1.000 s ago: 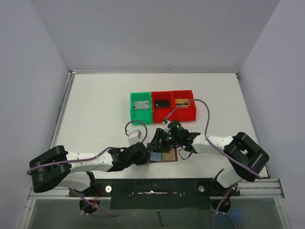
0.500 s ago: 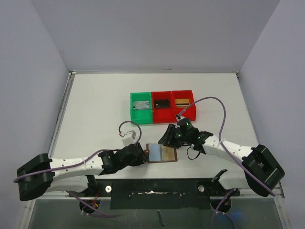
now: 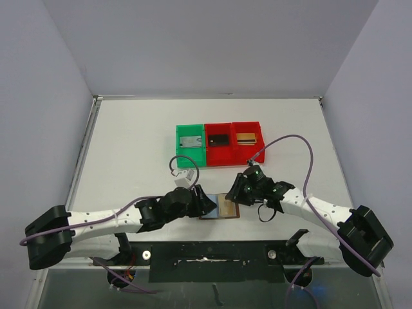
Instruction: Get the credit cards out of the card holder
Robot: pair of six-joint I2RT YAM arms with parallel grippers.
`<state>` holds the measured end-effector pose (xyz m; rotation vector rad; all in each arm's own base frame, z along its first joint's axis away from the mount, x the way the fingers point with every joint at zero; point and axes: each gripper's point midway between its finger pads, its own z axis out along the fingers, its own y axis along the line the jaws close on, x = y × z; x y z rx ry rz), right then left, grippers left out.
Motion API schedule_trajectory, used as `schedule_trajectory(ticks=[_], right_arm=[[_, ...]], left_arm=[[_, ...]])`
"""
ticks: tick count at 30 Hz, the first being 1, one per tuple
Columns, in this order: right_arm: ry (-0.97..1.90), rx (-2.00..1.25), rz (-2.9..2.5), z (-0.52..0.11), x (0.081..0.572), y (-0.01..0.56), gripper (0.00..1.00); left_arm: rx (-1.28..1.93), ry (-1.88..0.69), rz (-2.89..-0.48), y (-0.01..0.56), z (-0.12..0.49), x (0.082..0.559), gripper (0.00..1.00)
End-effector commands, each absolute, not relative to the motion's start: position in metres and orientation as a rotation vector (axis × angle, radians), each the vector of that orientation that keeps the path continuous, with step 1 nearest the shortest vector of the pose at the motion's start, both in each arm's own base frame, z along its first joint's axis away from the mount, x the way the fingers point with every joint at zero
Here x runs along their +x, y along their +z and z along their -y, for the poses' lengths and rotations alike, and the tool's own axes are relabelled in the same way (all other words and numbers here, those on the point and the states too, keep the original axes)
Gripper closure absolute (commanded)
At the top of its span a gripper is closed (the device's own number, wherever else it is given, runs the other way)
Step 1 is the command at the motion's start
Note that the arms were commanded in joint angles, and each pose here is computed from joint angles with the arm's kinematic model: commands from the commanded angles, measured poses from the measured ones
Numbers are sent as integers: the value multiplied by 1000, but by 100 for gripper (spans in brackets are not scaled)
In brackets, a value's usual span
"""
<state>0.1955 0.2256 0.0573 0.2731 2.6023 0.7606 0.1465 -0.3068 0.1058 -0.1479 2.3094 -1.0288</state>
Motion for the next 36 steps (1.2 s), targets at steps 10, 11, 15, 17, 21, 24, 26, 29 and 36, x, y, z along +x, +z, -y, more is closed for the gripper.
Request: schedule_trajectory(ticks=[10, 11, 15, 17, 21, 24, 26, 29, 36], right_arm=[[761, 331, -2582, -215, 189, 52, 72], [766, 330, -2584, -216, 188, 51, 72], [755, 328, -2601, -216, 188, 45, 72], [755, 328, -2614, -217, 187, 40, 73], [754, 341, -2643, -219, 185, 29, 74], [736, 355, -2659, -216, 182, 24, 76], [733, 358, -2664, -215, 180, 22, 76], [737, 352, -2671, -215, 178, 21, 76], [758, 342, -2671, -218, 177, 21, 77]], left_arm=[[-136, -1338, -2263, 113, 353, 174, 57], [-134, -1337, -2273, 111, 354, 174, 57], [-174, -1283, -2341, 89, 350, 173, 58], [-202, -1258, -2358, 79, 345, 173, 59], [-218, -1269, -2371, 67, 343, 170, 60], [-215, -1297, -2386, 60, 346, 167, 66], [-218, -1301, -2405, 54, 348, 165, 69], [-226, -1294, -2419, 48, 349, 165, 70], [-220, -1304, -2429, 42, 354, 167, 73]])
